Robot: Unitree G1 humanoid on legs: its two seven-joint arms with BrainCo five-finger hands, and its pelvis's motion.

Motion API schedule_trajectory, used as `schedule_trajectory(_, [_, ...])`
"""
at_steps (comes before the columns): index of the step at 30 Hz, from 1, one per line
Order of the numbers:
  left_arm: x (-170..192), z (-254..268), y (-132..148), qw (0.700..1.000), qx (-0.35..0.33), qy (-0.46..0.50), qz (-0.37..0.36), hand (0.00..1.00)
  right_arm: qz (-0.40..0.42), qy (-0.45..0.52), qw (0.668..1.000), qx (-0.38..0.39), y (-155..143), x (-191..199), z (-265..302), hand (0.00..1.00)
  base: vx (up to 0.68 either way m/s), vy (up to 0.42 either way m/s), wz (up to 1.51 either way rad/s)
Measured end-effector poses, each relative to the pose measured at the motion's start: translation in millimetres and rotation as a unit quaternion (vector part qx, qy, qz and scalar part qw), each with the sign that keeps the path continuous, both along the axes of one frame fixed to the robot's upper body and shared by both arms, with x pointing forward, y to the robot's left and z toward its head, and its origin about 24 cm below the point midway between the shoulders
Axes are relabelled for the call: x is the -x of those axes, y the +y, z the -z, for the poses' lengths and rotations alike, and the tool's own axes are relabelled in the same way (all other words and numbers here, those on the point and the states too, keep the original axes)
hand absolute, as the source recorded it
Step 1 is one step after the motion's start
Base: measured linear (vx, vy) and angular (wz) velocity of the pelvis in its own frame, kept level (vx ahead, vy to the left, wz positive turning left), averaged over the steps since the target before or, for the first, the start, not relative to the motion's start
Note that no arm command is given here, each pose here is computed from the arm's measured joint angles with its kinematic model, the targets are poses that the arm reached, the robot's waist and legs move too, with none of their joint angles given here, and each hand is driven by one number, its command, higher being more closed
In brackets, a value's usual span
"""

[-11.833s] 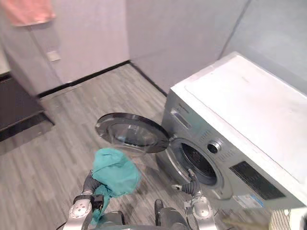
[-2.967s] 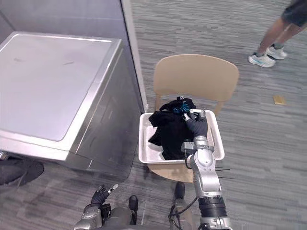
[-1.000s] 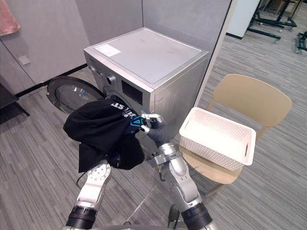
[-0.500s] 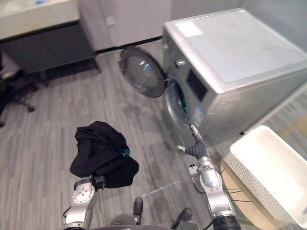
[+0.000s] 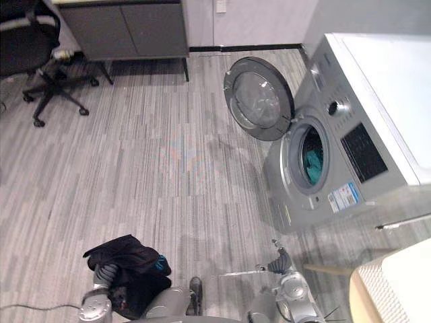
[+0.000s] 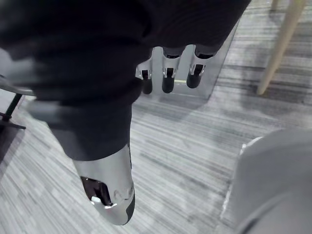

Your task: Pick up the laundry basket with both hands and put the clothes into the washing machine.

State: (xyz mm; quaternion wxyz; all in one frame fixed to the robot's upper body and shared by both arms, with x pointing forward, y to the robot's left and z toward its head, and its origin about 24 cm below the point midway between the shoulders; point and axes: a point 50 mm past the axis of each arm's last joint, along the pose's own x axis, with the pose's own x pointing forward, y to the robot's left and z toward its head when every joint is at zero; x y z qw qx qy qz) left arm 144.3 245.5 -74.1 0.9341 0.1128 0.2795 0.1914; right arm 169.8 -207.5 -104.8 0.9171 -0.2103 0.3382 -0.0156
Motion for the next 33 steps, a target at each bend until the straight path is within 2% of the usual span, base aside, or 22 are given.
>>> schedule_trajectory(4, [-23.5, -4.0, -7.6, 1.0, 0.003, -0.018, 0.025, 1.0, 0.043, 0.007, 0.999, -0.008, -9.0, 9.7, 3.1, 0.0, 0.47, -0.107, 0.93])
schedule_trajectory(7, [-24.4, -1.9, -15.8, 0.999, 0.01, -0.015, 0.04, 1.0, 0.046, 0.009, 0.999, -0.005, -10.1, 14.2, 3.7, 0.0, 0.56, -0.214, 0.85])
schedule_trajectory(9, [-24.3, -0.5, -32.2, 0.998, 0.041, -0.023, 0.04, 1.0, 0.032, -0.031, 0.999, -0.002, -8.1, -0.9, -10.8, 0.0, 0.68, -0.28, 0.06])
schedule_trajectory(11, [-17.0, 2.5, -39.7, 0.998, 0.063, -0.024, 0.019, 1.0, 0.011, -0.077, 0.997, -0.002, -1.0, -14.3, -27.6, 0.0, 0.59, -0.17, -0.72])
schedule_trajectory(14, [-26.6, -3.6, -56.6, 0.995, 0.078, -0.041, 0.055, 1.0, 0.011, -0.127, 0.992, -0.012, 6.5, -26.2, -44.9, 0.0, 0.51, -0.1, -0.84])
schedule_trajectory(22, [-32.0, -10.1, -70.6, 0.992, 0.094, -0.063, 0.062, 1.0, 0.024, -0.124, 0.992, -0.018, 8.8, -18.7, -42.4, 0.0, 0.34, 0.157, -1.22])
schedule_trajectory(28, [-22.8, -4.6, -61.1, 0.994, 0.082, -0.044, 0.057, 1.0, 0.039, -0.09, 0.994, -0.05, 26.2, -2.9, -27.4, 0.0, 0.13, 0.229, -1.4])
schedule_trajectory(33, [-17.7, 2.8, -46.6, 0.996, 0.06, -0.017, 0.063, 1.0, 0.002, -0.071, 0.996, -0.058, 41.4, -30.7, -19.0, 0.0, 0.04, 0.071, -2.08])
